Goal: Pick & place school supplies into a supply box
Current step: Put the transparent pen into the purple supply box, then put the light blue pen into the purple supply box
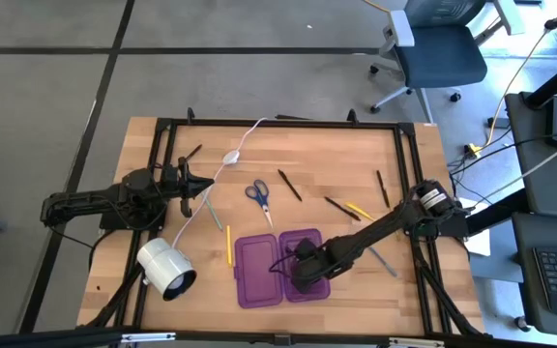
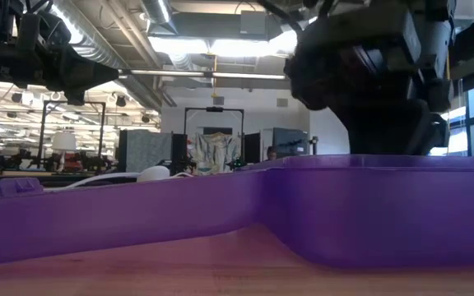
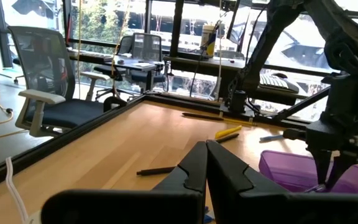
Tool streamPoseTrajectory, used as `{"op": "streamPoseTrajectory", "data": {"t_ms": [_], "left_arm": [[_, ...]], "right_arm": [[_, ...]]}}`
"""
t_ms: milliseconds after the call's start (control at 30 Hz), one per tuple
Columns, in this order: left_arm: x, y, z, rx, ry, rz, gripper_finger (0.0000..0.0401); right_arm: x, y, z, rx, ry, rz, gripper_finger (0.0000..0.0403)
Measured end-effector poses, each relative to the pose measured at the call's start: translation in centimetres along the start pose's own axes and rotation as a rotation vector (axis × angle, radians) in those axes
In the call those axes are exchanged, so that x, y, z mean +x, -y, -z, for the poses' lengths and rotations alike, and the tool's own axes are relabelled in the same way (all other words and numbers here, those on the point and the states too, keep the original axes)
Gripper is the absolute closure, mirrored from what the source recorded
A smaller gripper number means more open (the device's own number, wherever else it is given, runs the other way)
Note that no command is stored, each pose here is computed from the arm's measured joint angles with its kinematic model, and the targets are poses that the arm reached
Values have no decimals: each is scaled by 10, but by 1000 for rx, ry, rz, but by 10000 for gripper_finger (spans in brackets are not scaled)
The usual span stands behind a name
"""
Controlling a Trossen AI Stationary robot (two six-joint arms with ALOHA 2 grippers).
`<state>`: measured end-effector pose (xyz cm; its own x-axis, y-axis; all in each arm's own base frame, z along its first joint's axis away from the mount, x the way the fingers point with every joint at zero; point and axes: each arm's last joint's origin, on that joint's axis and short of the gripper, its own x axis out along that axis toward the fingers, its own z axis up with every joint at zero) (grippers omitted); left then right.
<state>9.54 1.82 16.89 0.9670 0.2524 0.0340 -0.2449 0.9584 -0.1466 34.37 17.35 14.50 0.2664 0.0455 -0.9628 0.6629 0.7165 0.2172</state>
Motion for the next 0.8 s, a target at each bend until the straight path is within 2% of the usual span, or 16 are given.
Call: {"op": "streamPoseTrajectory", "data": {"t_ms": [300, 667, 800], "left_arm": [[0, 0, 0, 0, 0, 1, 397], [0, 0, 0, 0, -1, 2, 397], [0, 0, 0, 0, -1, 3, 397]], "right_arm": [[-1, -1, 0, -1, -29, -13, 350], [-1, 2, 1, -7, -41, 22, 279], [-15, 4, 0, -6, -25, 21, 261]]}}
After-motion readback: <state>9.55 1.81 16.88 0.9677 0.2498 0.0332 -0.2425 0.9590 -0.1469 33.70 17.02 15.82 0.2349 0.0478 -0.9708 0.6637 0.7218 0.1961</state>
